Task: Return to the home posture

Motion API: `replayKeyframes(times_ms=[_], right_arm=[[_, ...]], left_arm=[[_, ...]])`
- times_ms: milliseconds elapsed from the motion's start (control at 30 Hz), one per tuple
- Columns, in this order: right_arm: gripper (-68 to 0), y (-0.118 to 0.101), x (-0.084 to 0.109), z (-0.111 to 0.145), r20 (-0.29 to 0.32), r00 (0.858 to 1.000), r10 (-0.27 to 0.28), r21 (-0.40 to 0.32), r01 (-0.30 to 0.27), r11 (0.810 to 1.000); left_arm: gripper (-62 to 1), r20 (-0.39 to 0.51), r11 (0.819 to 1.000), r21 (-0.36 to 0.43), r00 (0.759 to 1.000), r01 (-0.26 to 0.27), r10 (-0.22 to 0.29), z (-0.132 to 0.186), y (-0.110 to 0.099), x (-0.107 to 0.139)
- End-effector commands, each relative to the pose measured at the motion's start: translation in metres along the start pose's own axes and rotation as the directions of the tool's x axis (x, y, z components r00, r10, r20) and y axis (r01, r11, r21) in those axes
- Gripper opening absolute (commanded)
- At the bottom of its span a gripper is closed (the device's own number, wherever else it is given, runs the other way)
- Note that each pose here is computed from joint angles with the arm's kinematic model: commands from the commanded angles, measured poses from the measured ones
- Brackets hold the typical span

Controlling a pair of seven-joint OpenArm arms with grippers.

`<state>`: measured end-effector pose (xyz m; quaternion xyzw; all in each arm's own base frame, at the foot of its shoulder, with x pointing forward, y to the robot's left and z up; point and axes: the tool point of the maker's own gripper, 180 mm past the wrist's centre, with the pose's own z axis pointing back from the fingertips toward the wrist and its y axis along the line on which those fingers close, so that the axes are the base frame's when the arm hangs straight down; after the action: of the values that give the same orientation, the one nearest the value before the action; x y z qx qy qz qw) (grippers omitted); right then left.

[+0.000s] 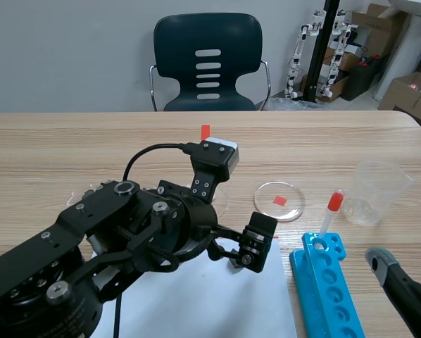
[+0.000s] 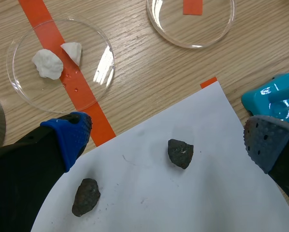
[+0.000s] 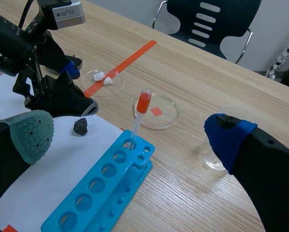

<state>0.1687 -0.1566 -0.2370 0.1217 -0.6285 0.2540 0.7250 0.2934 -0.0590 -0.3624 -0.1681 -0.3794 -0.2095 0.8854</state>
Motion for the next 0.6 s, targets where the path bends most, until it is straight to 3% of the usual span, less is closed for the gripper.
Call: replayKeyframes(times_ms=[0,267,367,567], right_arm=[[0.4,-0.001,0.009,-0.003,0.033,0.999,0.006,0.004,-0.006,1.000],[0.4,-0.001,0.009,-0.003,0.033,0.999,0.006,0.004,-0.006,1.000],[0.4,-0.001,0.009,-0.003,0.033,0.999,0.007,0.004,-0.007,1.000],[0.4,-0.001,0.009,-0.003,0.033,0.999,0.006,0.004,-0.006,1.000]], left_arm=[[1.4,0.021,1.000,-0.006,1.000,-0.003,0.003,0.000,-0.002,0.005],[1.4,0.037,0.999,-0.040,0.999,0.008,-0.007,0.002,-0.003,0.004],[1.4,0.092,0.996,-0.085,0.996,0.009,-0.001,0.005,-0.006,0.006],[1.4,0.238,0.988,-0.139,0.971,0.070,-0.036,0.021,-0.008,0.011]])
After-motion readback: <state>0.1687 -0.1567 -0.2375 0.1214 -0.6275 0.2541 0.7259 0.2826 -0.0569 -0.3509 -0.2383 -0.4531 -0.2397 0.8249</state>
